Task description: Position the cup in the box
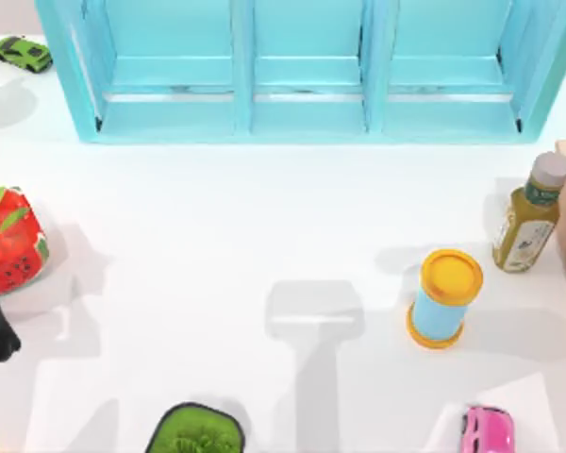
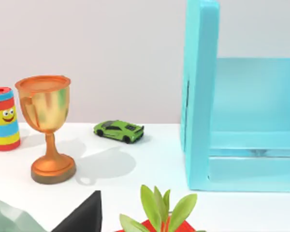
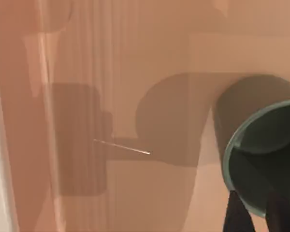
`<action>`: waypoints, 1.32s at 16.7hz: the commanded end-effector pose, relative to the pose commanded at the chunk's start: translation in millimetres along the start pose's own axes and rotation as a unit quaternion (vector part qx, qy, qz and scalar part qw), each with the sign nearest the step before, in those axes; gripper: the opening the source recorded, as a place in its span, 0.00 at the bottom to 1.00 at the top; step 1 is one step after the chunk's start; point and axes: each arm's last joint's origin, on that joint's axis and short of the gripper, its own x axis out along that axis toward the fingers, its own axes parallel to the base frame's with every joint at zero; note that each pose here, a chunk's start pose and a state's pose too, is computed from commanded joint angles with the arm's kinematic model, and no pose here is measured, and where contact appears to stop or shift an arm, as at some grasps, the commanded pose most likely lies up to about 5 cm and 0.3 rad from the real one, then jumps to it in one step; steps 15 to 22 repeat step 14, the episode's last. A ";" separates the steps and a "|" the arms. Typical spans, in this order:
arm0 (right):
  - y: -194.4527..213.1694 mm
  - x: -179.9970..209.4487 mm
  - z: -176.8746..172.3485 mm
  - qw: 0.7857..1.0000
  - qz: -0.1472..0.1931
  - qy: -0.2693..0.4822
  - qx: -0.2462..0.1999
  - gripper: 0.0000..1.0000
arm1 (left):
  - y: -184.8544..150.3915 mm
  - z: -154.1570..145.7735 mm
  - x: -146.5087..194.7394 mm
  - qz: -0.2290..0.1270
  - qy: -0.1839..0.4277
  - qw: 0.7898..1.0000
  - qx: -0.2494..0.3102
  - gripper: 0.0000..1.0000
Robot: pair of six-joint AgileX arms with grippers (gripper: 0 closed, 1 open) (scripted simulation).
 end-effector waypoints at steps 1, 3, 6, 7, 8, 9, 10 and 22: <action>0.0 0.0 0.0 1.000 0.000 0.000 0.000 0.45 | 0.0 0.0 0.0 0.000 0.000 1.000 0.000 1.00; 0.0 0.0 0.0 1.000 0.000 0.000 0.000 0.60 | 0.0 0.0 0.0 0.000 0.000 1.000 0.000 1.00; 0.0 0.0 0.0 1.000 0.000 0.000 0.000 0.83 | 0.0 0.0 0.0 0.000 0.000 1.000 0.000 1.00; 0.0 0.0 0.0 1.000 0.000 0.000 0.000 0.90 | 0.0 0.0 0.0 0.000 0.000 1.000 0.000 1.00; 0.0 0.0 0.0 1.000 0.000 0.000 0.000 0.98 | 0.0 0.0 0.0 0.000 0.000 1.000 0.000 1.00; 0.0 0.0 0.0 1.000 0.000 0.000 0.000 1.00 | 0.0 0.0 0.0 0.000 0.000 1.000 0.000 1.00; 0.0 0.0 0.0 1.000 0.000 0.000 0.000 1.00 | 0.0 0.0 0.0 0.000 0.000 1.000 0.000 1.00; 0.0 0.0 0.0 1.000 0.000 0.000 0.000 1.00 | 0.0 0.0 0.0 0.000 0.000 1.000 0.000 1.00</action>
